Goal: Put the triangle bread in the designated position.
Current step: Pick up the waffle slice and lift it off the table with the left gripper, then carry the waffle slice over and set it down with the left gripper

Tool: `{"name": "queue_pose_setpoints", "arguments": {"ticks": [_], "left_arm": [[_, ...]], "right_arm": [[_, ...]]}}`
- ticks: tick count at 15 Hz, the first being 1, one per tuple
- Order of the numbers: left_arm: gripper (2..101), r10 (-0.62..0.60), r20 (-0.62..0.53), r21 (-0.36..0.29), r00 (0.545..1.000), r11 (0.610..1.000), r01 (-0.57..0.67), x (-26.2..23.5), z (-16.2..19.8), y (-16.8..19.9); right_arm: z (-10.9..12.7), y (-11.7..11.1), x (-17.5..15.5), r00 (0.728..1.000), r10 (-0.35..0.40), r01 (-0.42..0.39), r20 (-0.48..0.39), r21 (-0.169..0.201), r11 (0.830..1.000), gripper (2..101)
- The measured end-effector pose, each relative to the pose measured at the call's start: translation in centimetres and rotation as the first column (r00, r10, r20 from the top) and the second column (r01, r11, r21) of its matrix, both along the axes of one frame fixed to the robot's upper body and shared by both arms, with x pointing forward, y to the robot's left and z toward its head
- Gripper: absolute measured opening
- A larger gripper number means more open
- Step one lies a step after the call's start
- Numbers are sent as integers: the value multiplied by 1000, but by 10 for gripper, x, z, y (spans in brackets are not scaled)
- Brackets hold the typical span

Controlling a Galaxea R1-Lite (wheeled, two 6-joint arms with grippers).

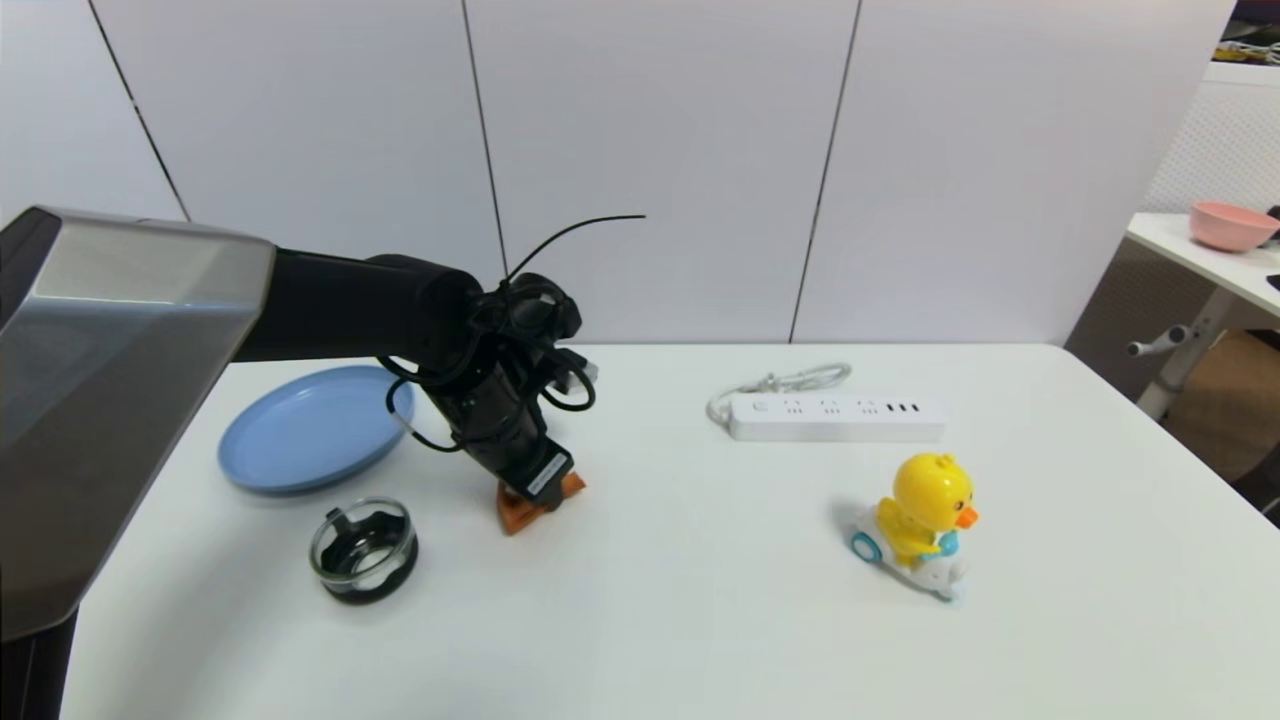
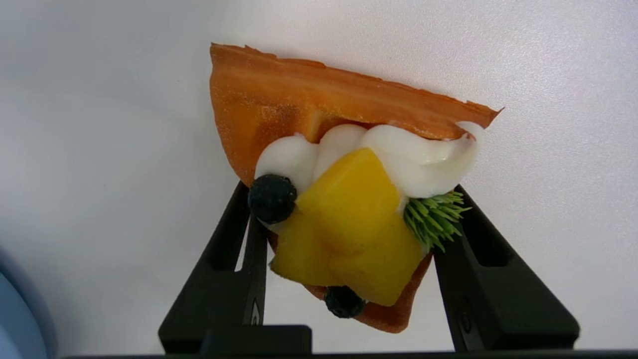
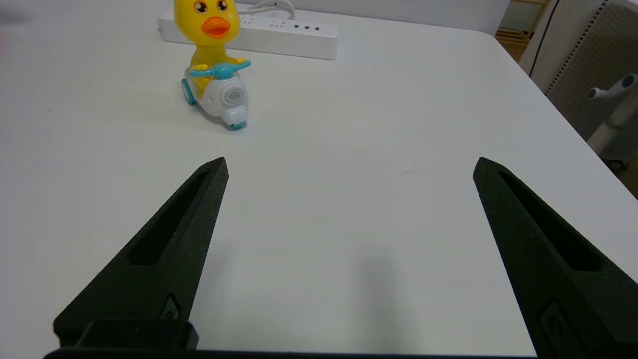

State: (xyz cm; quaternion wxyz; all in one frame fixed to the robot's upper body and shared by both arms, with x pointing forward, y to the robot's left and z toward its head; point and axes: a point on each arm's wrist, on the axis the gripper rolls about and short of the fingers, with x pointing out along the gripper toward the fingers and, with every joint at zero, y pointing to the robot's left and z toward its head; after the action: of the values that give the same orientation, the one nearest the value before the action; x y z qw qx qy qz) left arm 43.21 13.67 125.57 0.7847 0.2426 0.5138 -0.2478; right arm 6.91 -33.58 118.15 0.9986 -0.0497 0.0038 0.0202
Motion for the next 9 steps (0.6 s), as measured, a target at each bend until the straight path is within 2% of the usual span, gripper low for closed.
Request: {"name": "queue_pose_setpoints", "arguments": {"ticks": [3, 6, 9], "left_arm": [[516, 4, 27, -14, 1000, 1000, -4, -2, 12, 1], [506, 77, 122, -43, 990, 996, -72, -8, 53, 9], [503, 211, 247, -137, 946, 974, -182, -10, 106, 37]], "right_arm": [[0, 0, 0, 1000, 0, 0, 0, 1, 1000, 973], [0, 0, 0, 1000, 0, 0, 0, 0, 1000, 973], [0, 0, 0, 1000, 0, 0, 0, 0, 1000, 973]]}}
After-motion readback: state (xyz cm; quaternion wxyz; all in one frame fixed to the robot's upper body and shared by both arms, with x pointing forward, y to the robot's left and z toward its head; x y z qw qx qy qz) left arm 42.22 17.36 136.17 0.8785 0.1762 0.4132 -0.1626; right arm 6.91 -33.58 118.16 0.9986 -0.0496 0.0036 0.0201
